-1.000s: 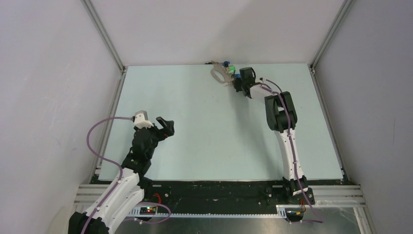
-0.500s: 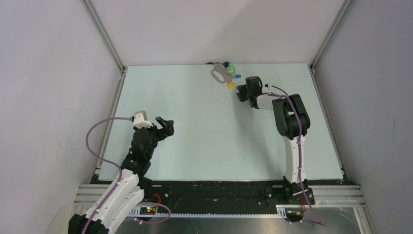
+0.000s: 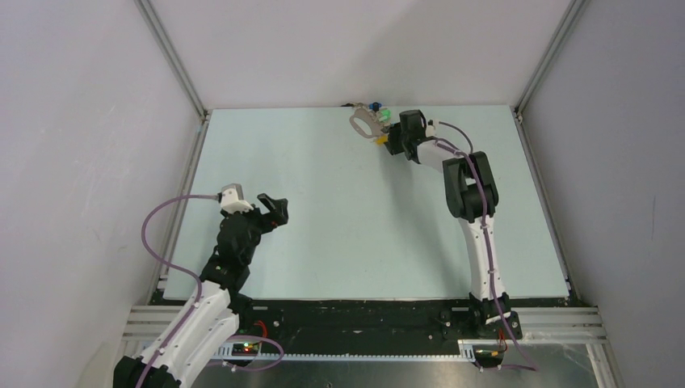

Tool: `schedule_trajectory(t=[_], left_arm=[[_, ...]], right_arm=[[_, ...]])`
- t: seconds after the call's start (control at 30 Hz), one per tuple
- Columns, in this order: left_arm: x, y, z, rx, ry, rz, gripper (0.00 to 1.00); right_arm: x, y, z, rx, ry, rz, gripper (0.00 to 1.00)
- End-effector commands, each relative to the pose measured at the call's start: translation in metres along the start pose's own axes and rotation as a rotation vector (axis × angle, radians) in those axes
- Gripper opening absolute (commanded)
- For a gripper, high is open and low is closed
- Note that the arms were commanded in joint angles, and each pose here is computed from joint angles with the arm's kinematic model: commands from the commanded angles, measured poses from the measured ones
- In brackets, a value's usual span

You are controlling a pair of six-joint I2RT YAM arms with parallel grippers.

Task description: Remove the keys from the keyring

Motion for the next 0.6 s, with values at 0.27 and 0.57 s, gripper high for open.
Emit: schedule_trajectory(t=[0.27, 0.57], left_arm=[[0.004, 0.002, -0.002, 0.001, 0.005, -0.008, 0.98], [0.004, 0.002, -0.002, 0.002, 0.005, -0.008, 0.98]], right_arm=[[0.014, 0.03, -0.009, -0.159, 0.045, -0.068, 0.49], [0.006, 0.036, 0.0, -0.148, -0.029, 0.002, 0.01]])
Point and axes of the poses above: each gripper's point midway between its finger pads, its own y axis out along the fingers, its own z axis along the line the jaws close on, x = y × z, the point moved 5 cm from there along -y, back along the fingers, and after that the axes turned 7 degrees about y, right-handed, at the moved point
